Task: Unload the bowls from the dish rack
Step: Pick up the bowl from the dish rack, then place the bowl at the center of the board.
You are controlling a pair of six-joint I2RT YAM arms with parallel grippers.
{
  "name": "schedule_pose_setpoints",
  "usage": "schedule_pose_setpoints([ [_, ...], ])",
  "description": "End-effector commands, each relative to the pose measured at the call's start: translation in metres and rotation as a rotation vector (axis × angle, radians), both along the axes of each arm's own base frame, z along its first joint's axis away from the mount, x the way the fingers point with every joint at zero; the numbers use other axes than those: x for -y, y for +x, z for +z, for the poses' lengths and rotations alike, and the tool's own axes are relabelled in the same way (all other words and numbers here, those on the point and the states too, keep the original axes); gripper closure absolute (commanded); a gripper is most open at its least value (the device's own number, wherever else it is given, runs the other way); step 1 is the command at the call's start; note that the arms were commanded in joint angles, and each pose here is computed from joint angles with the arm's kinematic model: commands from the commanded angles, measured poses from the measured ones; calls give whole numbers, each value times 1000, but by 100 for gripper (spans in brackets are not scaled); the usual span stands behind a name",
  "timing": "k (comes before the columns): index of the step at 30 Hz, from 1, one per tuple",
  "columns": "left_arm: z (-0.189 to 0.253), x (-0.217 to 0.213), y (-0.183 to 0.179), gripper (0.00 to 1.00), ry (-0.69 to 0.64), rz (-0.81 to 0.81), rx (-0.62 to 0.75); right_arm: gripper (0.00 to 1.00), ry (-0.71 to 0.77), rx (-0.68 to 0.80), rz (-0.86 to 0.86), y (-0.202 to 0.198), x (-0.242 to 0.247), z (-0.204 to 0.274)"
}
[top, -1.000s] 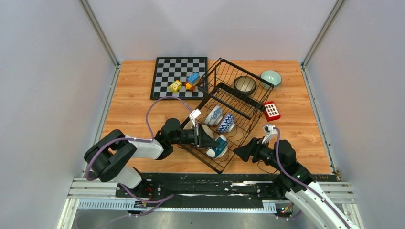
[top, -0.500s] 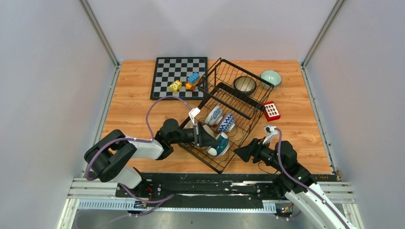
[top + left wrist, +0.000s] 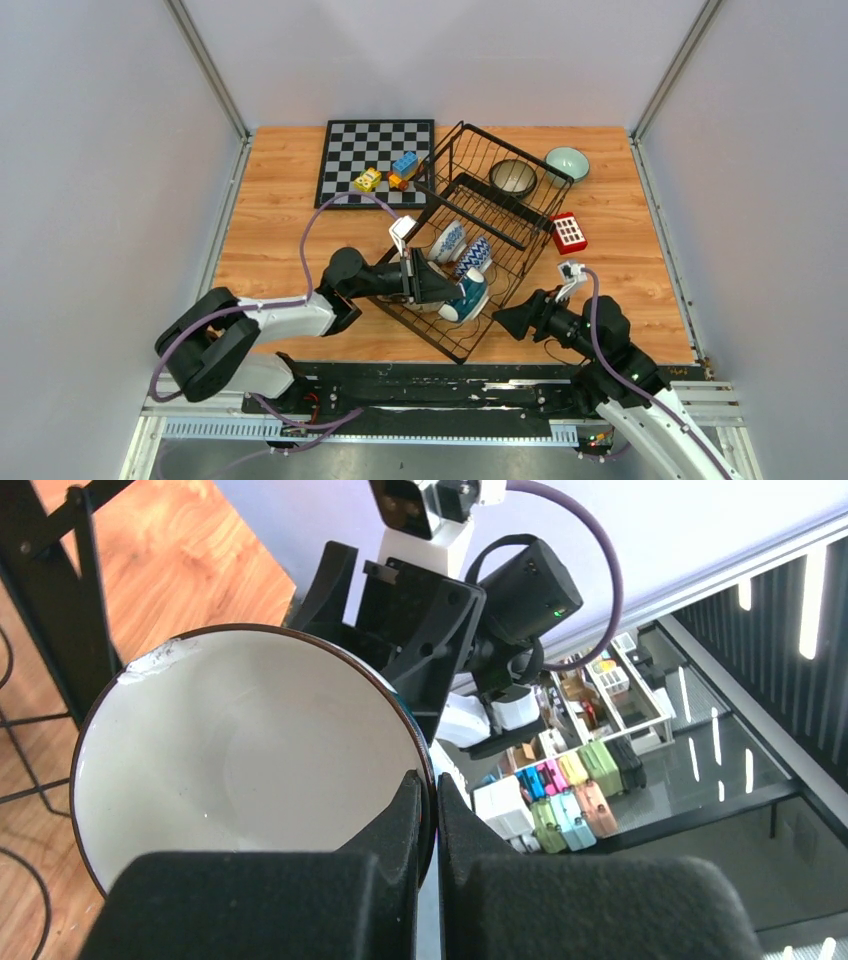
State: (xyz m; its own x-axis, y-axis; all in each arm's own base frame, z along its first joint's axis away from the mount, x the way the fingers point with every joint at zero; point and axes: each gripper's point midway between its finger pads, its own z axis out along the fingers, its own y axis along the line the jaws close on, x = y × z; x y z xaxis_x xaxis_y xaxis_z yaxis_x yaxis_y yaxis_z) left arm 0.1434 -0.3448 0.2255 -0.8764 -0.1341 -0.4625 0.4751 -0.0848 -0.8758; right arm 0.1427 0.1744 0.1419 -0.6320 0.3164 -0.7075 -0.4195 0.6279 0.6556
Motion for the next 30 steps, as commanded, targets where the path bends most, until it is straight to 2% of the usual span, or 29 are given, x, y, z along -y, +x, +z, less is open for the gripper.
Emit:
schedule_pose_setpoints([
  [1, 43, -4, -6, 100, -59, 13, 126, 31, 18, 58, 17, -4, 2, 29],
  [3, 40, -7, -8, 100, 14, 28, 159, 31, 14, 65, 29, -8, 3, 39],
  [6, 21, -21, -13, 100, 272, 61, 311, 31, -4, 67, 74, -17, 2, 56],
  [8, 30, -33, -16, 100, 385, 91, 441, 32, -35, 64, 104, -24, 4, 66],
  [10, 35, -46, -17, 100, 467, 119, 512, 32, -75, 63, 135, -31, 7, 76],
  [14, 43, -68, -24, 100, 581, 135, 660, 32, -109, 160, 250, -44, 4, 125],
  [20, 27, -86, -43, 100, 790, 35, 1043, 37, -158, 167, 377, -44, -10, 176],
  [25, 8, -84, -51, 100, 933, -71, 1246, 38, -289, 112, 432, -30, -19, 190],
  [30, 1, -82, -63, 100, 976, -164, 1463, 38, -513, 103, 525, -27, -45, 182],
])
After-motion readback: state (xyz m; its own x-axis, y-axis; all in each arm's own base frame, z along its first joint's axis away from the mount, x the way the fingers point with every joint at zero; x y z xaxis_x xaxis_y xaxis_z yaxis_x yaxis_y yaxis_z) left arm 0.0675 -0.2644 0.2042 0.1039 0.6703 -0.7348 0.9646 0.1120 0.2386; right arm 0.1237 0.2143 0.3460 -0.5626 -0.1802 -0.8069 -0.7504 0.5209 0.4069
